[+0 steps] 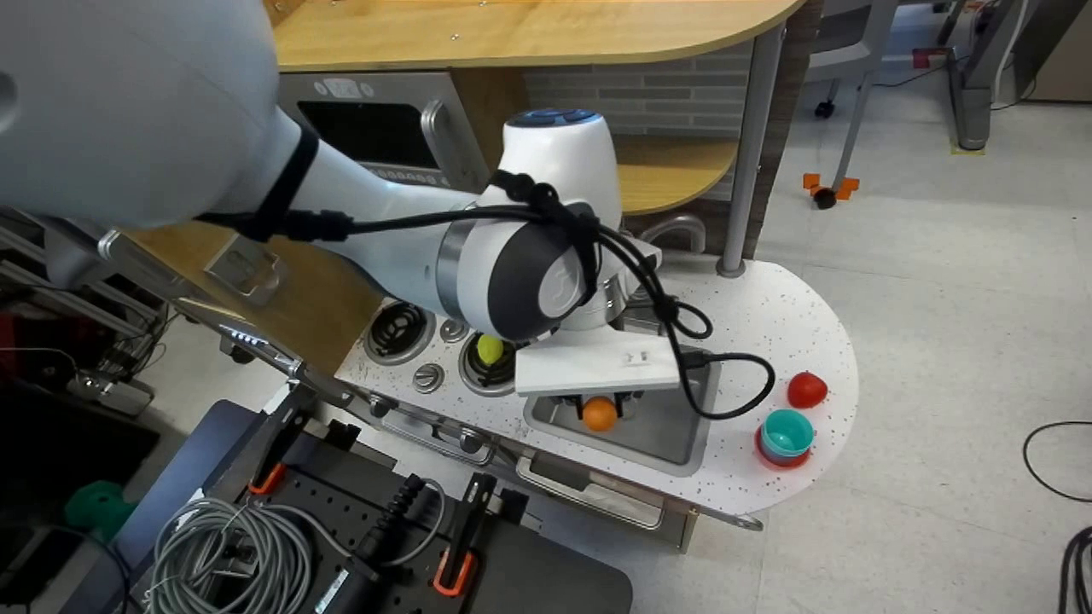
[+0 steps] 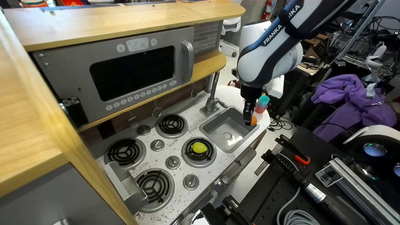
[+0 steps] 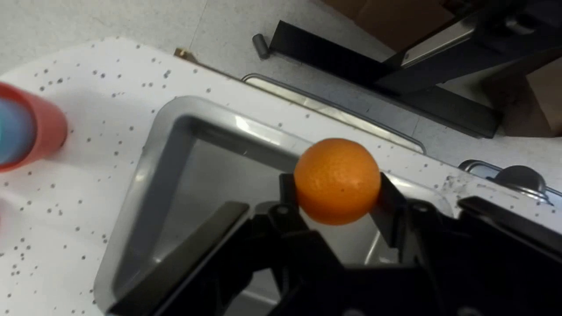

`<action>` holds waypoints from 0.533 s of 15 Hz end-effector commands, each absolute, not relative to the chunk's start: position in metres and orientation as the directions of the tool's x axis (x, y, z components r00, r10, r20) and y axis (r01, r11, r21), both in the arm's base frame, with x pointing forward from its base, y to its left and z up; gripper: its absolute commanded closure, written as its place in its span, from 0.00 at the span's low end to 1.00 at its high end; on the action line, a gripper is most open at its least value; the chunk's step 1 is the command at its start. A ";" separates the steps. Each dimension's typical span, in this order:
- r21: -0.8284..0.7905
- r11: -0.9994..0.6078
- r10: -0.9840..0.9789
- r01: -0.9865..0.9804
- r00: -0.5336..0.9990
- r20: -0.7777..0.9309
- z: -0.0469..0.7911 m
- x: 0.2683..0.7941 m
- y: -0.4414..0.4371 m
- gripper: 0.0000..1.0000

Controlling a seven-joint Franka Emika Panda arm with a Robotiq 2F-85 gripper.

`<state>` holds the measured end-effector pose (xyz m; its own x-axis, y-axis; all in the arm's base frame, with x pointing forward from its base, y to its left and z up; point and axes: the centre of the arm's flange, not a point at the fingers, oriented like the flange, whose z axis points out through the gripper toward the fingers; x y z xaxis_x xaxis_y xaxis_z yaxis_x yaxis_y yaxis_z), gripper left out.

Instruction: Take the orange toy from beside the sink and place it inside the sink

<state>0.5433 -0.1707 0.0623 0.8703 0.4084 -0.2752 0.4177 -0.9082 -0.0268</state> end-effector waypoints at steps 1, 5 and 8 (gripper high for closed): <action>0.044 -0.951 0.281 0.306 0.913 -0.296 0.070 0.498 -0.142 0.81; 0.136 -0.983 0.083 0.125 0.955 -0.285 0.054 0.504 -0.129 0.81; 0.199 -0.979 -0.018 0.035 0.967 -0.255 0.055 0.517 -0.125 0.81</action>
